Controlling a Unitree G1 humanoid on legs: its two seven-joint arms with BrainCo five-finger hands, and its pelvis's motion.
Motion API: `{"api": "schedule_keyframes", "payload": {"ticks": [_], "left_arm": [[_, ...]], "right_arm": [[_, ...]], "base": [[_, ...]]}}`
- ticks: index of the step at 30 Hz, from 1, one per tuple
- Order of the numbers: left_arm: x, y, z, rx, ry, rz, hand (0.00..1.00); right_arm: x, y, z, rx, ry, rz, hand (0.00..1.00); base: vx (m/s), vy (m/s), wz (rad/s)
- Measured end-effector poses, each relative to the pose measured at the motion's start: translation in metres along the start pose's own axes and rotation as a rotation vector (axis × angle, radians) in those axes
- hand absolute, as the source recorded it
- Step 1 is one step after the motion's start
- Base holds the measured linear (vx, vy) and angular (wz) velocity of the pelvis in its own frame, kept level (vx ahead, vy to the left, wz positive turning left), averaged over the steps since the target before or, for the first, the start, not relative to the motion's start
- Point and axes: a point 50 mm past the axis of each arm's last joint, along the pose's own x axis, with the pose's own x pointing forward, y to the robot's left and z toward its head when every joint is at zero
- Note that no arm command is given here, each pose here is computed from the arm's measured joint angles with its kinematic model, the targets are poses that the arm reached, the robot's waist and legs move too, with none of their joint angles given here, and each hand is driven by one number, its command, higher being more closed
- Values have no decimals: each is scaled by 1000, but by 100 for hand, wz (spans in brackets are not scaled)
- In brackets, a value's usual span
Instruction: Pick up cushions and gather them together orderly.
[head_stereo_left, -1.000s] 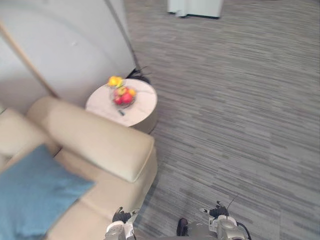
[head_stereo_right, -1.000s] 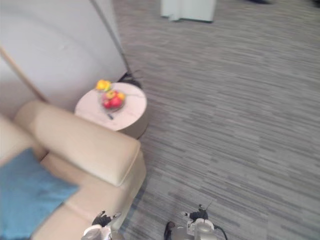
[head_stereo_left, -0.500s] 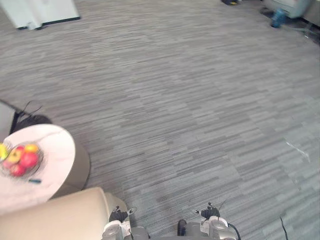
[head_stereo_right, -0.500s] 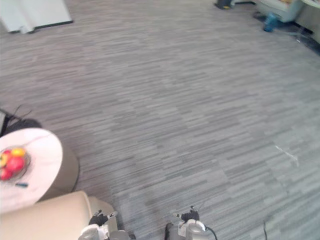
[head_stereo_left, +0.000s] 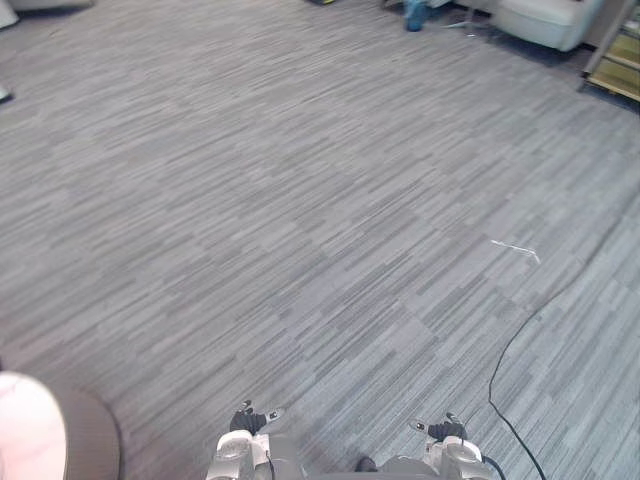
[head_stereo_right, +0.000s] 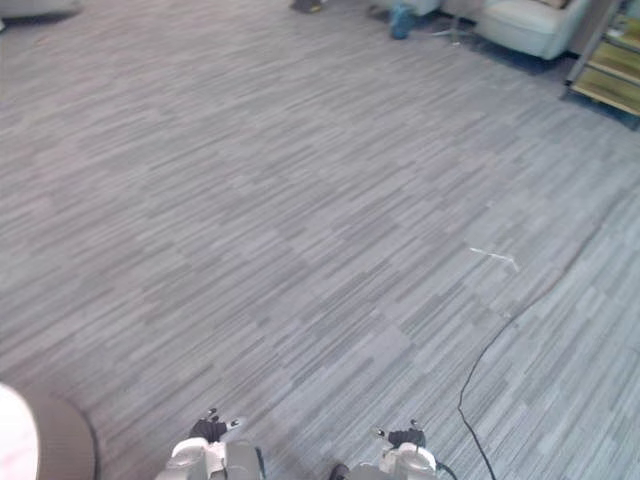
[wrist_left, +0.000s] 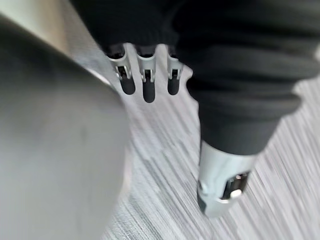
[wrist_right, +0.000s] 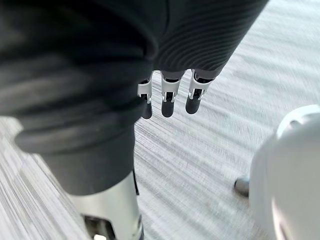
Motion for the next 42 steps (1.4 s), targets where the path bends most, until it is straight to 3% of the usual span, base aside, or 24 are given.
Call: {"api": "schedule_keyframes", "payload": {"ticks": [6, 17, 21, 27, 32, 42], "left_arm": [[0, 9, 1, -27, -10, 37, 0], [0, 3, -8, 25, 37, 4, 0], [1, 2, -10, 69, 50, -8, 0], [-1, 1, -9, -17, 37, 11, 0], [-1, 6, 3, -2, -36, 15, 0], [-1, 17, -5, 21, 1, 32, 0]], "right_arm": [[-6, 15, -14, 46, 47, 29, 0], [-3, 11, 1, 54, -12, 44, 0], [4, -6, 8, 21, -15, 7, 0], [5, -7, 13, 28, -26, 1, 0], [4, 7, 9, 1, 12, 34, 0], [4, -4, -2, 5, 40, 8, 0]], "base": [[408, 274, -96], [388, 91, -45], [589, -117, 12], [611, -122, -26], [568, 102, -84], [605, 230, -33]]}}
